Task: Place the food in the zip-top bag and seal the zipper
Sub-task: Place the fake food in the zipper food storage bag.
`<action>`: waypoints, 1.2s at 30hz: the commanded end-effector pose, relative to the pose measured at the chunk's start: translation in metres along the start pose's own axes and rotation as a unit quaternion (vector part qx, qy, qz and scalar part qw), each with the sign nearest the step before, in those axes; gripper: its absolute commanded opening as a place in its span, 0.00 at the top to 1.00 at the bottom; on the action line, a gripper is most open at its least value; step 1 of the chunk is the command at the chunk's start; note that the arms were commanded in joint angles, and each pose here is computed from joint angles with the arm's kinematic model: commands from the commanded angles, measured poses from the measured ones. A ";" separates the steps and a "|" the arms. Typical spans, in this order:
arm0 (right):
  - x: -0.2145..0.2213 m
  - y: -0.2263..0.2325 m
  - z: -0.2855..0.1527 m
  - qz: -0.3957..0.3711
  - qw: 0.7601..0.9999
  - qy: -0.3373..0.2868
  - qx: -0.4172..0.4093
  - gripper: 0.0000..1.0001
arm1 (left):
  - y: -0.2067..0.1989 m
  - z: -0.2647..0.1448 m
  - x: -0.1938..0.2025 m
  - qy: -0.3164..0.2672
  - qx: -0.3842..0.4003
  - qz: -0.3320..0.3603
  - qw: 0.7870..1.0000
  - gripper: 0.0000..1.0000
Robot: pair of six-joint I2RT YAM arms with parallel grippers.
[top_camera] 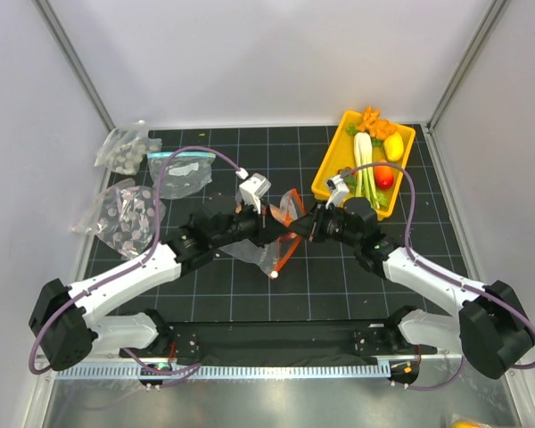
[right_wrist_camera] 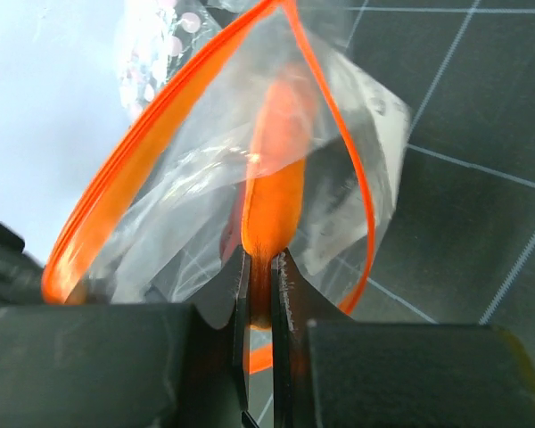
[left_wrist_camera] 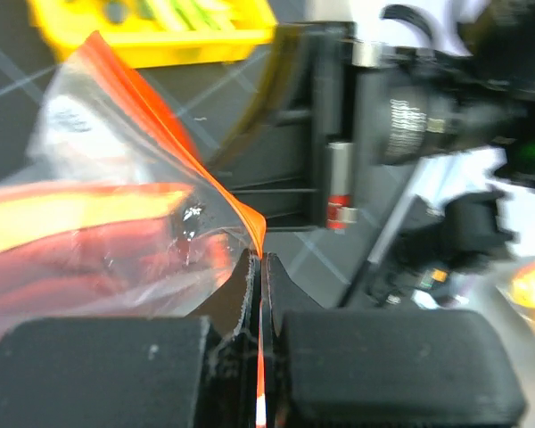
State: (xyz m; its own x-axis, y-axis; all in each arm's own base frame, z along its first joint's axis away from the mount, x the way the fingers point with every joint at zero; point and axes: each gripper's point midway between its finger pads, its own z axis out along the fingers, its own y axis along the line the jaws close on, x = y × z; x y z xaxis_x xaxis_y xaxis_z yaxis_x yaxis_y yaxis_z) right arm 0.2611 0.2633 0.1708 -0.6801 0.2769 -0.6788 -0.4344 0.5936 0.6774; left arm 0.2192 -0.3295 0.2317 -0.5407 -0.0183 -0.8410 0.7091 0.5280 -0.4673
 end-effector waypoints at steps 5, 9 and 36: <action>-0.017 0.032 -0.005 -0.039 0.998 0.021 -0.042 0.99 | 0.055 -0.003 -0.023 -0.049 -0.150 0.066 0.985 1.00; -0.004 0.049 0.002 -0.024 0.992 0.080 -0.094 0.99 | 0.067 -0.003 -0.019 -0.063 -0.161 0.113 0.978 1.00; -0.026 0.020 -0.006 0.064 0.991 0.050 -0.109 0.99 | 0.011 -0.002 -0.011 -0.133 -0.019 0.219 0.966 1.00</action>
State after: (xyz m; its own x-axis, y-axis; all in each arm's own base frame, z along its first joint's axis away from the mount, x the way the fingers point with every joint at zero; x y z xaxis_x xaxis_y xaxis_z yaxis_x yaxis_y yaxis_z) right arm 0.2681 0.2544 0.1802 -0.8065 0.2643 -0.5288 -0.3771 0.4589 0.8045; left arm 0.2324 -0.3138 0.2181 -0.1560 0.0238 -0.9875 0.8028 0.5855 -0.1127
